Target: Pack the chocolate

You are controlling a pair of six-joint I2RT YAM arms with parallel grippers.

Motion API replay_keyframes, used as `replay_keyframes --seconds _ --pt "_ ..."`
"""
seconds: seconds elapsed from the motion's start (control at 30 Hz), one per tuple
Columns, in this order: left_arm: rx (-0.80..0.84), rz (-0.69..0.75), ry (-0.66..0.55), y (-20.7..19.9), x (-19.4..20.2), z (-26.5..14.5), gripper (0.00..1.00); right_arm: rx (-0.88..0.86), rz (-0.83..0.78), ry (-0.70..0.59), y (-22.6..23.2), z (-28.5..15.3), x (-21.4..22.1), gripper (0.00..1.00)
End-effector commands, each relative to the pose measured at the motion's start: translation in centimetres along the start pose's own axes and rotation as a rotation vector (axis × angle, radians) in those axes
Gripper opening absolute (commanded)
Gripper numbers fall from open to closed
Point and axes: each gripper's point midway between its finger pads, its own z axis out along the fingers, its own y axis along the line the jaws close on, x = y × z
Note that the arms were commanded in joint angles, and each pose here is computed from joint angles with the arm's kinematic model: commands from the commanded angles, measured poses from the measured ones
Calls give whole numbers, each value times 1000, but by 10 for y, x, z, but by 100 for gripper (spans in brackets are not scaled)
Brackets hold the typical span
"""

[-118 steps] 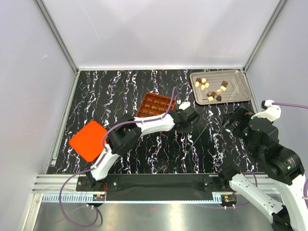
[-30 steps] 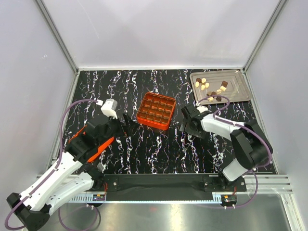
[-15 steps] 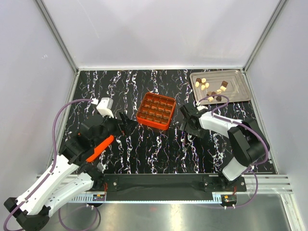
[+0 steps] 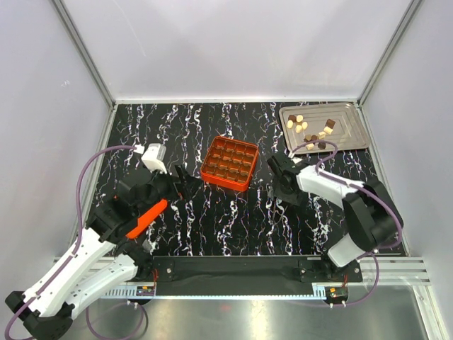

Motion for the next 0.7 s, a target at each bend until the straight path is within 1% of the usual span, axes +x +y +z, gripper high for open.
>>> replay_keyframes --seconds 0.0,0.03,0.1,0.13,0.33,0.43,0.6,0.67 --pt "64 4 -36 -17 -18 -10 99 -81 -65 -15 4 -46 -10 70" --pt "71 1 -39 -19 -19 -10 99 -101 -71 -29 2 -63 -14 69" --pt "79 -8 -39 -21 -19 -9 99 -123 -92 -43 0 -79 -17 68" --pt "84 -10 -35 -22 -18 -9 99 -148 -90 -65 -1 -95 -22 68" --pt "79 -20 -23 -22 -17 -2 99 -260 -144 -121 -1 -155 -35 67" --pt "93 -24 6 -26 -12 1 99 -286 -166 -147 -2 -172 -41 66" --pt "91 -41 29 -26 -8 5 99 -304 -208 -178 1 -184 -49 64" --pt "92 -49 36 -27 -7 4 99 -292 -223 -220 0 -191 -60 63"
